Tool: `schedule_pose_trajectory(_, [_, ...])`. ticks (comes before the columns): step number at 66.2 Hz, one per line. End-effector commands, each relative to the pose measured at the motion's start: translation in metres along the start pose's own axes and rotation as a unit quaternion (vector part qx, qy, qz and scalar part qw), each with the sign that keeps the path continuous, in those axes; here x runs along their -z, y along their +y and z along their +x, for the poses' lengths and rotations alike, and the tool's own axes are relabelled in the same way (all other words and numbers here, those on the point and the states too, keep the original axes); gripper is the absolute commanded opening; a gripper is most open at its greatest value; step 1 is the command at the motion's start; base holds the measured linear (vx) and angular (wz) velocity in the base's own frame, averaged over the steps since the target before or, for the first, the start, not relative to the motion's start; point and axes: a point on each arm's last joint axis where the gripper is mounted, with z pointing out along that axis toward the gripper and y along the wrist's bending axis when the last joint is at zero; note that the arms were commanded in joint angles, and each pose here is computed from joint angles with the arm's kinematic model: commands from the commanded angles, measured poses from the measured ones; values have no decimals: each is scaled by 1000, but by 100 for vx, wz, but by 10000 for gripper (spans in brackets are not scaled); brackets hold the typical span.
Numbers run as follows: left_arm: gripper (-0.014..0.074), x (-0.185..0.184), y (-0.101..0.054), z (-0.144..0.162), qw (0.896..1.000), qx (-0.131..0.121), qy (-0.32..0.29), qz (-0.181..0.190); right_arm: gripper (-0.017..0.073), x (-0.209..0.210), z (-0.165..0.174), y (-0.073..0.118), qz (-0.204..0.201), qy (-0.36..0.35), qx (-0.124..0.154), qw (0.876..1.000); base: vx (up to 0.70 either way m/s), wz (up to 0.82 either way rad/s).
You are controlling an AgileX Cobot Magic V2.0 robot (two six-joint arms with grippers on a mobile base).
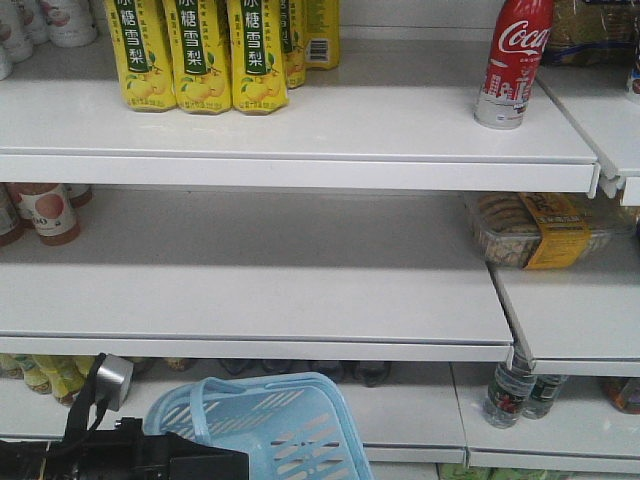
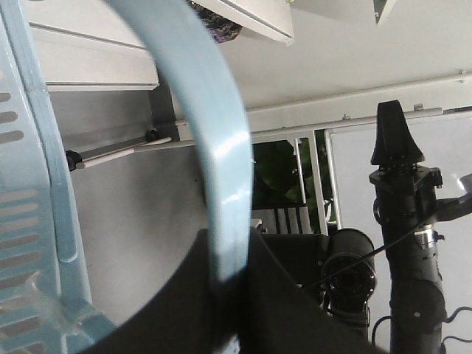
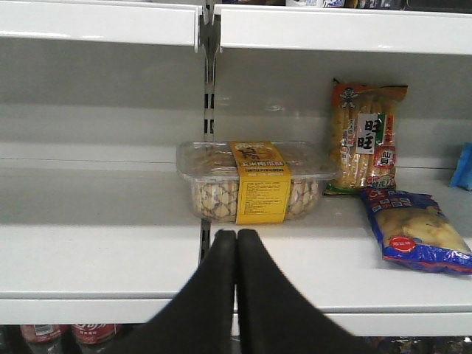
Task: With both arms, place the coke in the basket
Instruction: 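Drive the base closer to the shelf holding the basket low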
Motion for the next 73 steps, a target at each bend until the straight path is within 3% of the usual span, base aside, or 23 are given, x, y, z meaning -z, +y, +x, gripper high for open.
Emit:
schedule_pose_trajectory(1, [-7,4,-30,0,991,-17,4,132,-9,0,-2,1,-2,-37,6,999,4,1])
schedule_pose_trajectory(73, [-7,4,-30,0,991,-17,4,132,-9,0,-2,1,-2,-37,6,999,4,0])
